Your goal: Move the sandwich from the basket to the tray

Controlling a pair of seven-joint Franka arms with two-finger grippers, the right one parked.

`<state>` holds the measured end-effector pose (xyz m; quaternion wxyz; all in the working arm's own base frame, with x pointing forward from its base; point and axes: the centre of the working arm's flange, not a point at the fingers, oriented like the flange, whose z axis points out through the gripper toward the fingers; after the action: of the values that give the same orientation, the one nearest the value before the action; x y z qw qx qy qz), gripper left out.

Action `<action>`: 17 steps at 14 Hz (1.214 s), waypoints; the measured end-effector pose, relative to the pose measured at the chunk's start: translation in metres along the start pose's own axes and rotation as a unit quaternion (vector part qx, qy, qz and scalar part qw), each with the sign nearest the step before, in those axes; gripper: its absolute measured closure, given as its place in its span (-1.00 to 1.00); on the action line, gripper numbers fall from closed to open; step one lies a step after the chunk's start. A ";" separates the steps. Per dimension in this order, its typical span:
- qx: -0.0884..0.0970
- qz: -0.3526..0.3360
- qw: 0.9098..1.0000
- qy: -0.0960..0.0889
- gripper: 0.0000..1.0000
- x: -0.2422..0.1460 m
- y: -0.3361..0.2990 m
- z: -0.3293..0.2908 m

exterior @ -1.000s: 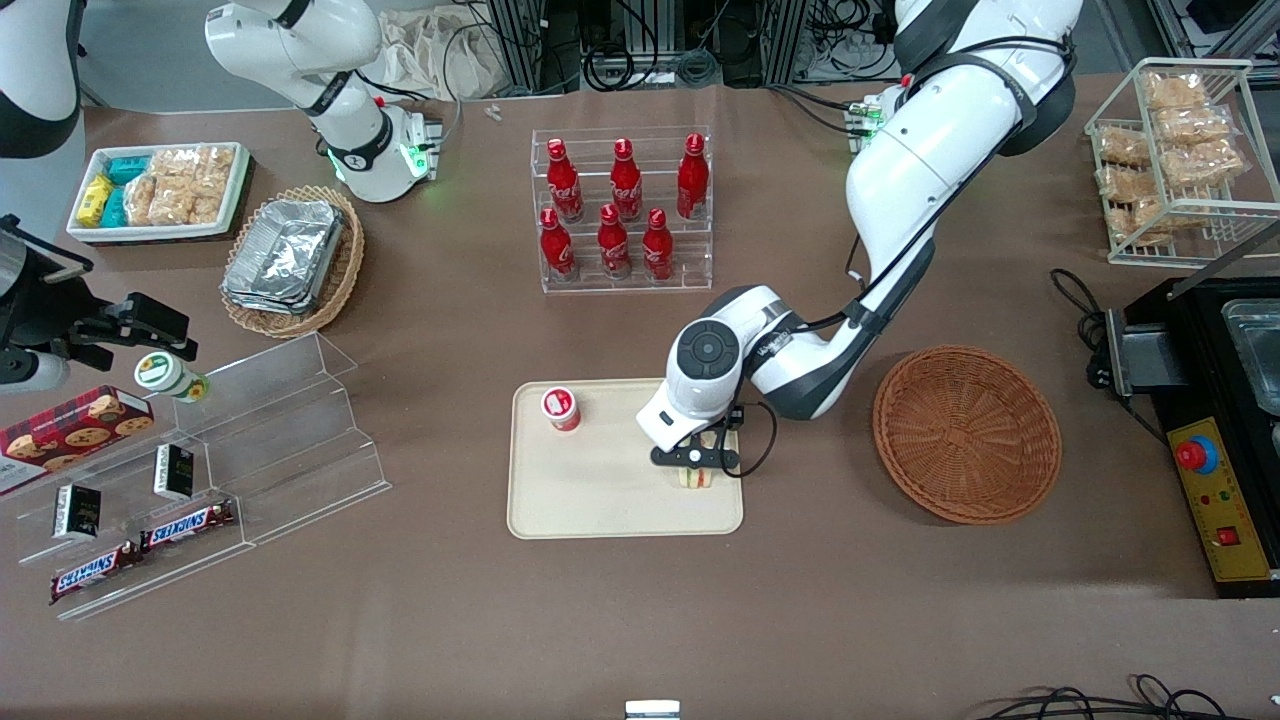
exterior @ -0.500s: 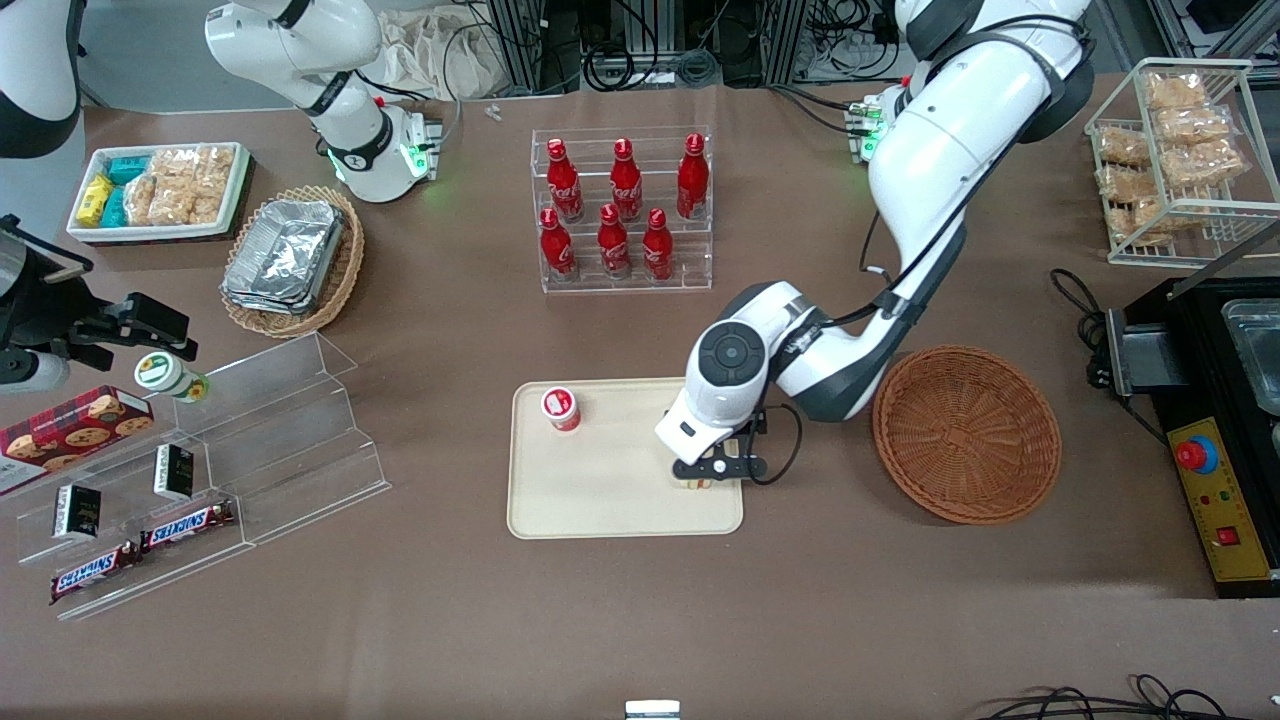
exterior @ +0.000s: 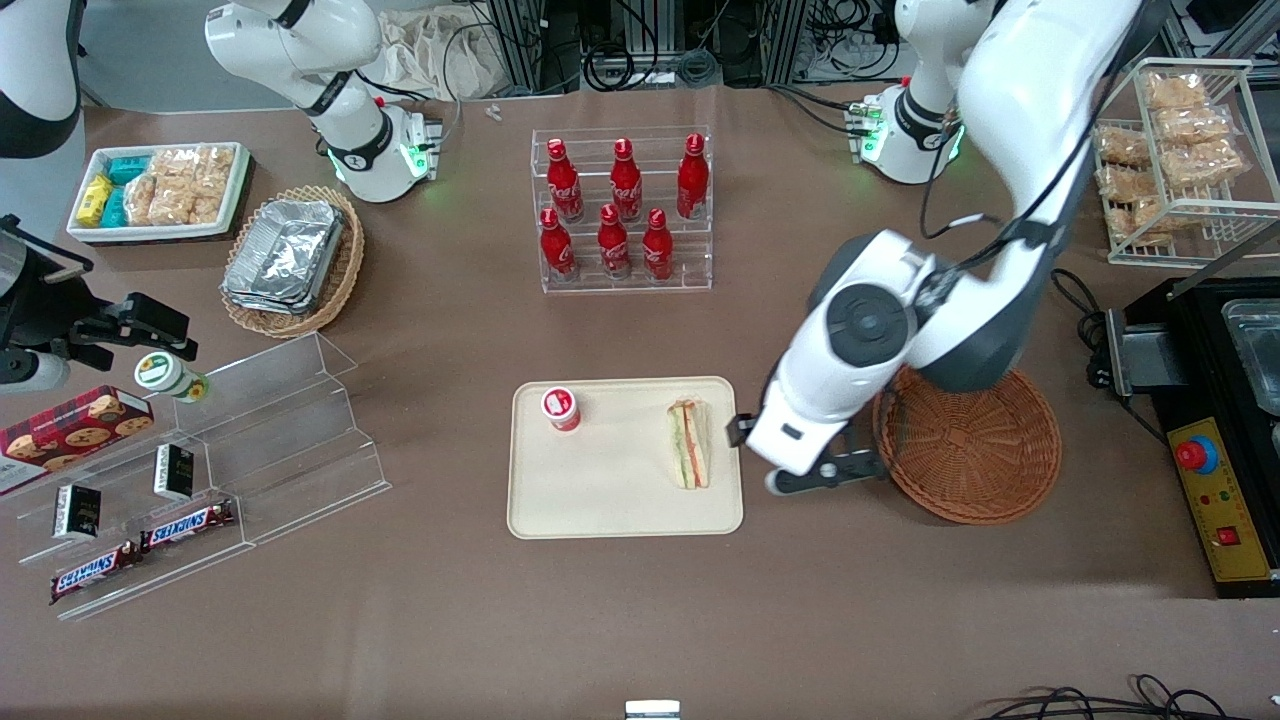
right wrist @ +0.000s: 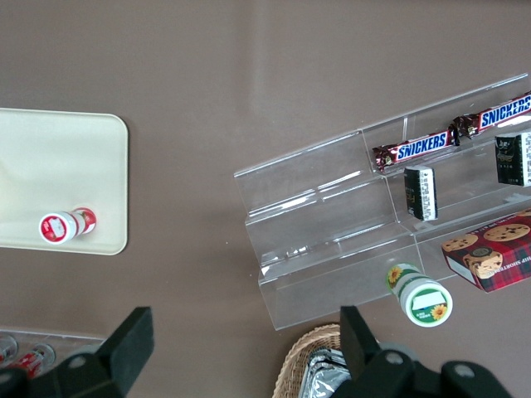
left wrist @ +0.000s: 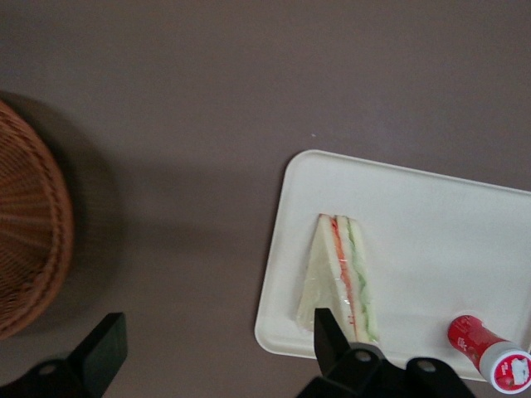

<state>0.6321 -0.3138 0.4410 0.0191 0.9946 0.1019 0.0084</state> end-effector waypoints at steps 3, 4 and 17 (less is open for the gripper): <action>0.021 0.022 0.999 -0.010 -1.00 0.010 -0.073 -0.076; 0.025 0.030 0.999 -0.015 -1.00 0.012 -0.097 -0.096; 0.012 0.098 0.995 -0.010 -1.00 -0.039 -0.251 -0.096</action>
<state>0.5408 -0.0732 0.5262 0.0069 1.0000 0.0042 -0.0007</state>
